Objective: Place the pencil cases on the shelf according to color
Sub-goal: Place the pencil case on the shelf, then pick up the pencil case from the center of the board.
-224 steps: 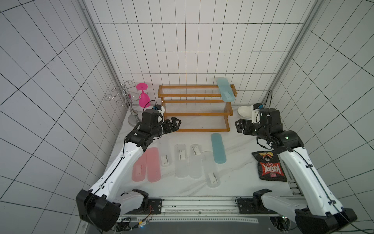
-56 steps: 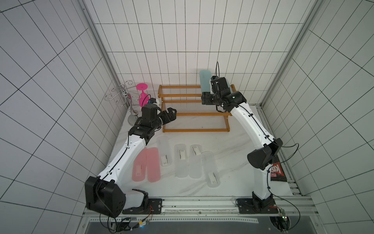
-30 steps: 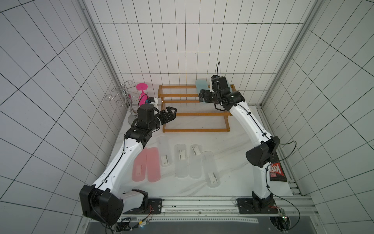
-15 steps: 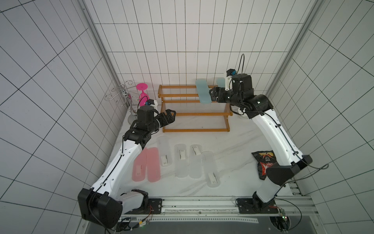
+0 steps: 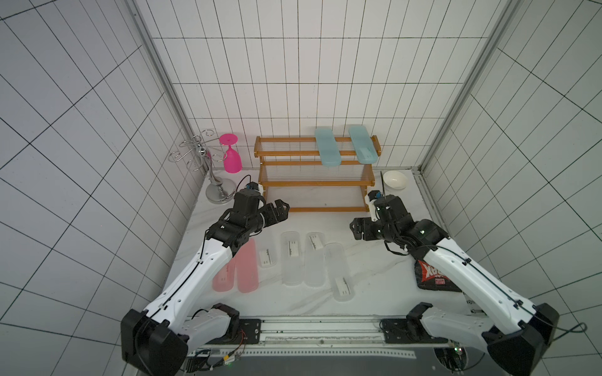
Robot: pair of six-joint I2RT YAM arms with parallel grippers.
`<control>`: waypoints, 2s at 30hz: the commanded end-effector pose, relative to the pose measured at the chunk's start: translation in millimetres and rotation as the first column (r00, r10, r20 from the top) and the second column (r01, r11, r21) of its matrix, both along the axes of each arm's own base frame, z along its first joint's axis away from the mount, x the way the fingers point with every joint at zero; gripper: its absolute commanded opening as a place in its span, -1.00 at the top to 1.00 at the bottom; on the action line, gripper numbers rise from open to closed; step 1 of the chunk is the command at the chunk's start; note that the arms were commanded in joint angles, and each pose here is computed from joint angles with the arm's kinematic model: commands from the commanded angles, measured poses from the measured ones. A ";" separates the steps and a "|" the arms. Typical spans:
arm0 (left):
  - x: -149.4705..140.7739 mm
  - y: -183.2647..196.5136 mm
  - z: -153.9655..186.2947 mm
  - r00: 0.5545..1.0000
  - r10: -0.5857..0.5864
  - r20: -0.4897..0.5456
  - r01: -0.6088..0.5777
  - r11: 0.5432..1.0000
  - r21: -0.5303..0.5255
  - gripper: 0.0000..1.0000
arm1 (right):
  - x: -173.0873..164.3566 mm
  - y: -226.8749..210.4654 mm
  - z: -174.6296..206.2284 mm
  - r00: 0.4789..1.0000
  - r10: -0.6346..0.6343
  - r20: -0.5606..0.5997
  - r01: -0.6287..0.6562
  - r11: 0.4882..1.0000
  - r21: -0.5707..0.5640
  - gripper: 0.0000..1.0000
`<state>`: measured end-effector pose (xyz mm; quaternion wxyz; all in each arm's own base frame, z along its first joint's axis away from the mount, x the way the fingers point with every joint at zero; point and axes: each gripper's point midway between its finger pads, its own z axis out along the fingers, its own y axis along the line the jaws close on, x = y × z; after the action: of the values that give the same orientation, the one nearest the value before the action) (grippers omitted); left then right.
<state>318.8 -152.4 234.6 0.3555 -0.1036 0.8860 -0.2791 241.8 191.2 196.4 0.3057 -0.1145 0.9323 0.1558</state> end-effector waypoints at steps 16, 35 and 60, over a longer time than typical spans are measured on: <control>-36.2 39.0 -26.2 0.977 0.176 -0.124 -0.165 0.982 0.088 -0.96 | -73.8 54.7 -143.6 0.938 0.141 -0.317 -0.146 0.989 0.008 -1.00; -69.6 59.7 7.6 0.984 0.175 -0.033 -0.171 0.980 0.099 -0.96 | -75.1 1.8 -169.1 0.929 0.043 -0.367 -0.167 0.935 -0.312 -0.98; -61.0 46.3 -28.1 0.996 0.069 0.058 -0.073 0.995 0.069 -0.96 | -56.1 43.4 -108.2 0.937 -0.030 -0.347 -0.011 0.993 -0.116 -0.98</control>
<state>252.4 -97.3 180.9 0.3578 -0.1349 0.9016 -0.2020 189.8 241.0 106.3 0.1479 -0.1065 0.9744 0.1319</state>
